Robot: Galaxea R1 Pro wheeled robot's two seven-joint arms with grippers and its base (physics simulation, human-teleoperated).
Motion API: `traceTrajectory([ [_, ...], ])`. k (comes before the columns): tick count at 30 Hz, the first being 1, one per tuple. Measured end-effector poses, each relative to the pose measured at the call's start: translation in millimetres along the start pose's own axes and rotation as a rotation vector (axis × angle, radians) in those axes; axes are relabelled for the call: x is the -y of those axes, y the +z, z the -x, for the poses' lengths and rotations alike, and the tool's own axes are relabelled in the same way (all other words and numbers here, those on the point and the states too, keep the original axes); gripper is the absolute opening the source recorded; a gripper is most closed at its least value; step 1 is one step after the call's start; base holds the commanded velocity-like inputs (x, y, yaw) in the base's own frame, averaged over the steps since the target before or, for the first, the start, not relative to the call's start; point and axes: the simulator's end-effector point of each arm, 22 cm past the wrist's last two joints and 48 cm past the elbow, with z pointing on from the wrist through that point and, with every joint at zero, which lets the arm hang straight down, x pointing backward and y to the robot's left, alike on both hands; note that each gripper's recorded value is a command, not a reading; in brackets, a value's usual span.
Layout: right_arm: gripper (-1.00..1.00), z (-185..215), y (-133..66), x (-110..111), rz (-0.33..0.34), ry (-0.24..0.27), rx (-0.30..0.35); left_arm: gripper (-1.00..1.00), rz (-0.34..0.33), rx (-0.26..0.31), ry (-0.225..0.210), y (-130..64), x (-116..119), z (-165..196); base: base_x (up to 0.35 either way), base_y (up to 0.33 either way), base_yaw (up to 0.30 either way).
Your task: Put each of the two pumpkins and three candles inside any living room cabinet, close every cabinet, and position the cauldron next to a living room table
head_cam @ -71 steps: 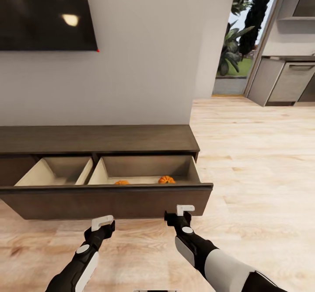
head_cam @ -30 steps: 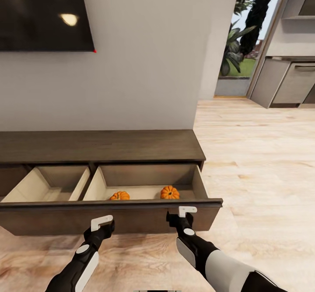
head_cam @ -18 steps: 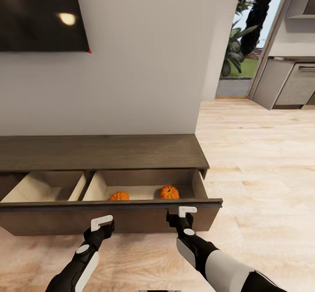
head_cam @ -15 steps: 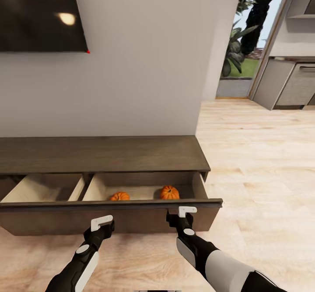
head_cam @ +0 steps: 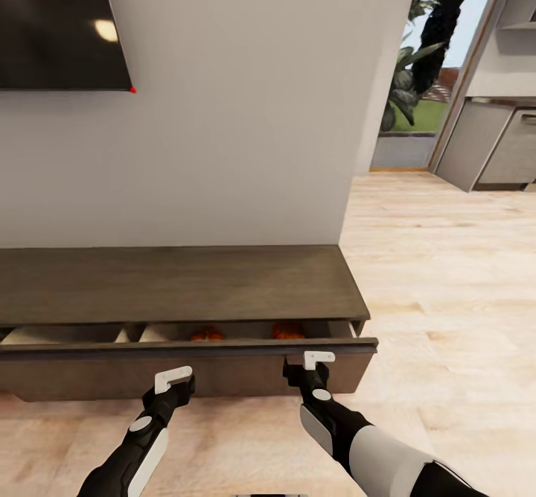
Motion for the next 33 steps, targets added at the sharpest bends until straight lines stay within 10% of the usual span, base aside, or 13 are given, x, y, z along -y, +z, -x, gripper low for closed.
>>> traceTrajectory([
  [33, 1.0, 0.2, 0.3, 0.5, -0.001, -0.001, 0.001, 1.0, 0.0, 0.002, -0.002, 0.2, 0.1, 0.4, 0.07, 0.014, 0.0],
])
